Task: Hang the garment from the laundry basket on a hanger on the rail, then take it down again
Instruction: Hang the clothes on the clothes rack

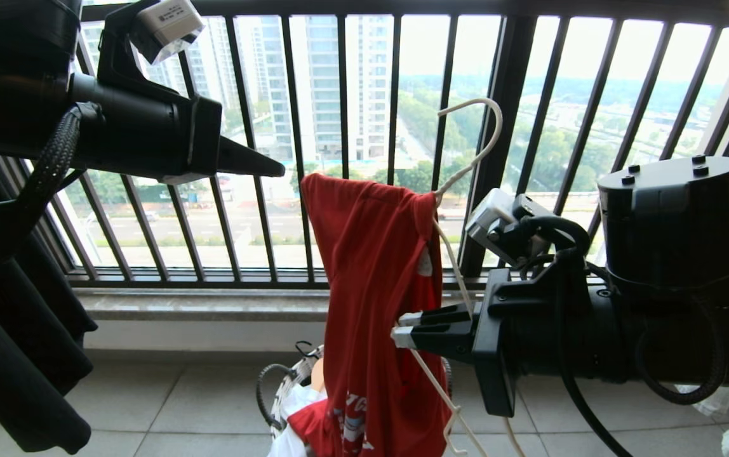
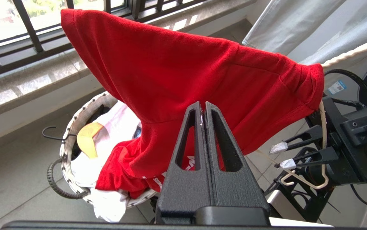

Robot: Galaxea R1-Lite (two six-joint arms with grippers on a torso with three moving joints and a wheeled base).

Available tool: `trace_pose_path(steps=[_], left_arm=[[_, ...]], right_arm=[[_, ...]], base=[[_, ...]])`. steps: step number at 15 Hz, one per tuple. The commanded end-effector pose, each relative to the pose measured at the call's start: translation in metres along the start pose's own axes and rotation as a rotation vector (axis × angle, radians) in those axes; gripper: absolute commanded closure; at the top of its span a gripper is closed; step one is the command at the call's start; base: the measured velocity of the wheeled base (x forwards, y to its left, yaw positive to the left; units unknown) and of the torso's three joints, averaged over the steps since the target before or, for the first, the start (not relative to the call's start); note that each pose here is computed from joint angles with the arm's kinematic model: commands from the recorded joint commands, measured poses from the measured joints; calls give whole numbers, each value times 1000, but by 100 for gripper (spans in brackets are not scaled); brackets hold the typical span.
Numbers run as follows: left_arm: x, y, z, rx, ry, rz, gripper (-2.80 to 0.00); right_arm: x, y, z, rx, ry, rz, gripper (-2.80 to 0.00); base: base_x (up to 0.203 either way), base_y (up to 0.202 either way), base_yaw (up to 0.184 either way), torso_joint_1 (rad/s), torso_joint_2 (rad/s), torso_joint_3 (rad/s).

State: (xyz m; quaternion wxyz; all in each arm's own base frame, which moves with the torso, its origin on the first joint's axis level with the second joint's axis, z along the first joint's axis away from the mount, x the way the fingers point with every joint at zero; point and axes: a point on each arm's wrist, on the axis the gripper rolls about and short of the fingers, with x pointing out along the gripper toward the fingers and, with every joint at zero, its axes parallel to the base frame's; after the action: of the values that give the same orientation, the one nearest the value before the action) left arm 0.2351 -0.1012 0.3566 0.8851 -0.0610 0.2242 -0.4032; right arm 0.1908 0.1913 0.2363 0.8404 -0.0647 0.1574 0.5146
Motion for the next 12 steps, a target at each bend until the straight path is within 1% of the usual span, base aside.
trace_pose_path(steps=[1, 2, 4, 5, 6, 7, 8, 11, 12], left_arm=[[-8, -3, -5, -9, 65, -42, 0], [-16, -9, -5, -3, 87, -86, 0], [-27, -16, -8, -1, 157, -129, 0], [-31, -18, -10, 24, 192, -145, 0], [-36, -21, -13, 37, 219, -163, 0], [-45, -27, -15, 48, 237, -184, 0], [-53, -32, -17, 57, 250, -203, 0], [-56, -40, -20, 78, 295, -238, 0], [-57, -41, -21, 83, 293, -239, 0]], right_arm=[[4, -6, -2, -15, 7, 57, 0], [4, -7, -4, -28, 10, 75, 0], [6, -14, -8, -59, 15, 102, 0], [8, -16, -8, -83, 15, 127, 0], [9, -16, -9, -112, 11, 154, 0], [11, -16, -10, -135, 12, 178, 0], [13, -16, -11, -139, 12, 204, 0], [15, -14, -6, -149, -8, 258, 0], [19, -12, -8, -148, -1, 271, 0]], base=[[0, 0, 0, 0, 0, 0], [0, 0, 0, 0, 0, 0], [0, 0, 0, 0, 0, 0], [0, 0, 0, 0, 0, 0], [0, 0, 0, 0, 0, 0], [0, 0, 0, 0, 0, 0], [0, 0, 0, 0, 0, 0], [0, 0, 0, 0, 0, 0], [0, 0, 0, 0, 0, 0]])
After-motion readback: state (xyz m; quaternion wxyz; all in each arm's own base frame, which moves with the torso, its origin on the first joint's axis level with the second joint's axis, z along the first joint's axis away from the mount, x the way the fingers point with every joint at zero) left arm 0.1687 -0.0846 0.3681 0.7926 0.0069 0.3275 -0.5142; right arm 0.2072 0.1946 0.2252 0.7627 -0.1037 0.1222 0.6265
